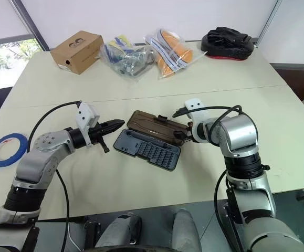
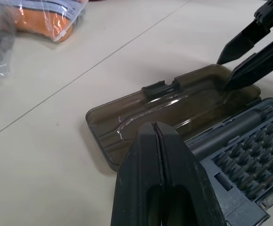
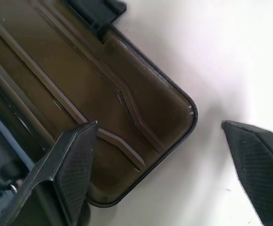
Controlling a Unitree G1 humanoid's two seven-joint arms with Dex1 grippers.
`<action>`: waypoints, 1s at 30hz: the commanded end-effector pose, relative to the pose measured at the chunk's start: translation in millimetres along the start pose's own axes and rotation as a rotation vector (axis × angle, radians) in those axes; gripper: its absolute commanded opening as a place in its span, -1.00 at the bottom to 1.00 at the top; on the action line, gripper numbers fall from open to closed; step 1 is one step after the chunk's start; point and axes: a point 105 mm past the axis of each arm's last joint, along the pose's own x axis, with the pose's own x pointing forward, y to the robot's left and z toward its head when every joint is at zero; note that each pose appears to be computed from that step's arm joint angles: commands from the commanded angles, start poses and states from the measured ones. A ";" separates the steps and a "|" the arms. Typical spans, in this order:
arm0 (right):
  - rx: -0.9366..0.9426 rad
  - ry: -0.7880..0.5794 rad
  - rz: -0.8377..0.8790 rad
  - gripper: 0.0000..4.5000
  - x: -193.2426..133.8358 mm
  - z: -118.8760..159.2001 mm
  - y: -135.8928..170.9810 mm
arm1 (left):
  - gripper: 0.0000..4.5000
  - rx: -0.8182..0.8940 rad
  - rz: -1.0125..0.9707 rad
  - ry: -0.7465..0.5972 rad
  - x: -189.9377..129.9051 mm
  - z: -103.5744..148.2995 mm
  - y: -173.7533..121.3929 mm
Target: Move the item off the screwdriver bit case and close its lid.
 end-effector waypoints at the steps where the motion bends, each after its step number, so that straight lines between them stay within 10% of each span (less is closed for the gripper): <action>1: 0.092 -0.068 0.002 0.97 -2.9 14.1 2.0 | -1.00 0.051 -0.008 -0.036 0.9 12.6 -1.4; 30: 0.036 0.108 -0.059 0.97 -16.6 -18.7 2.1 | -1.00 0.068 -0.010 -0.029 3.0 9.8 -1.5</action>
